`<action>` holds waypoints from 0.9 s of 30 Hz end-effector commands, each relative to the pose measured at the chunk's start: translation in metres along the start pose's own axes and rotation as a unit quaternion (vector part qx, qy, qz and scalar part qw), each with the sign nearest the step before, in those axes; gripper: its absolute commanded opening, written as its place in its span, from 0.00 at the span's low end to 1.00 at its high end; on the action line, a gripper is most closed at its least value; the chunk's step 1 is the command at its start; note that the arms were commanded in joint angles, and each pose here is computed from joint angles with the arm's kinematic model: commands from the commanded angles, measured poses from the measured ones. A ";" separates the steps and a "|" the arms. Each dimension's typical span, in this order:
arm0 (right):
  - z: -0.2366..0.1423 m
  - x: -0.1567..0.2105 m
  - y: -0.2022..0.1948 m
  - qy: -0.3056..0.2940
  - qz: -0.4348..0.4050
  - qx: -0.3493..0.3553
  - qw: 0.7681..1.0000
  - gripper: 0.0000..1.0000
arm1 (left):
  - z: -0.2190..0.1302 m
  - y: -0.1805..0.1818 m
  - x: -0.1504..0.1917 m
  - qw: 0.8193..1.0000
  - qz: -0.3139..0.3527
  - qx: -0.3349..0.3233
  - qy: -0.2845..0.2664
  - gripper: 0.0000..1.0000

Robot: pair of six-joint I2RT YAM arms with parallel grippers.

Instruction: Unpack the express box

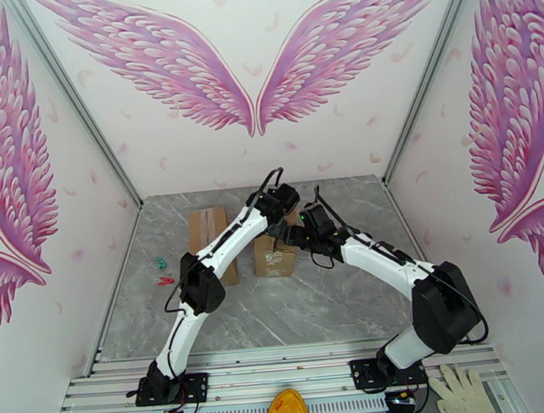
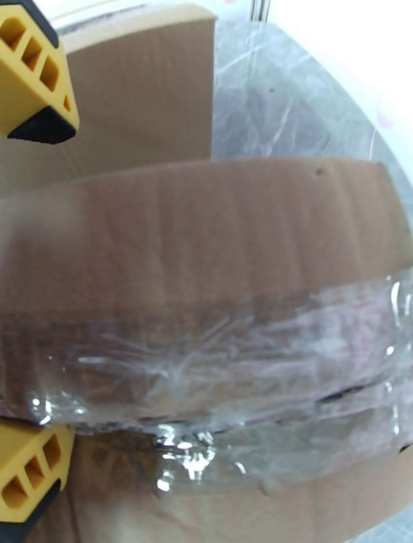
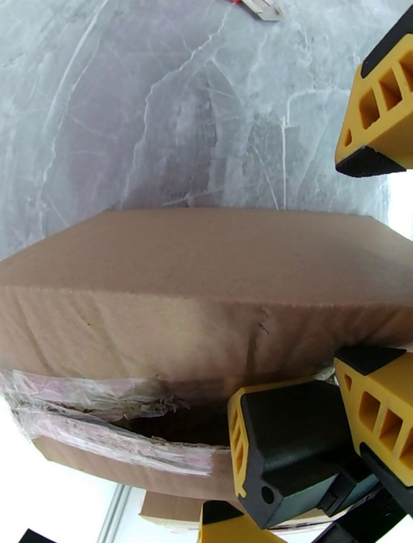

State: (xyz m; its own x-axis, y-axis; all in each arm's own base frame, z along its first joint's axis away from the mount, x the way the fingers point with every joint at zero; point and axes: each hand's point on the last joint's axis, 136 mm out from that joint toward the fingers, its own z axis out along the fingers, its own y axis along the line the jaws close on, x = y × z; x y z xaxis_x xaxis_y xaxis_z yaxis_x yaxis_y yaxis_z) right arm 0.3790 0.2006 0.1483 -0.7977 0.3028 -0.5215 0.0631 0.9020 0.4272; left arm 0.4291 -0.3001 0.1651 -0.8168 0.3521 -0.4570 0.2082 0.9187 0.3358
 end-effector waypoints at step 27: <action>0.013 0.020 0.001 0.041 -0.012 0.020 0.999 0.66 | -0.068 0.008 -0.021 0.995 0.002 0.092 -0.042 0.00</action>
State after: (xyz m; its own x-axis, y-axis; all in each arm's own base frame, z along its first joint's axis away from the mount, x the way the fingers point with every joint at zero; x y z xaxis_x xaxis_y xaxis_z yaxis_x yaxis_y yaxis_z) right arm 0.3818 0.2156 0.1532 -0.8030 0.3007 -0.5146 0.0343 0.8854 0.4637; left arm 0.4289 -0.2993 0.2076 -0.7677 0.3985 -0.5017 0.2424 0.9055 0.3484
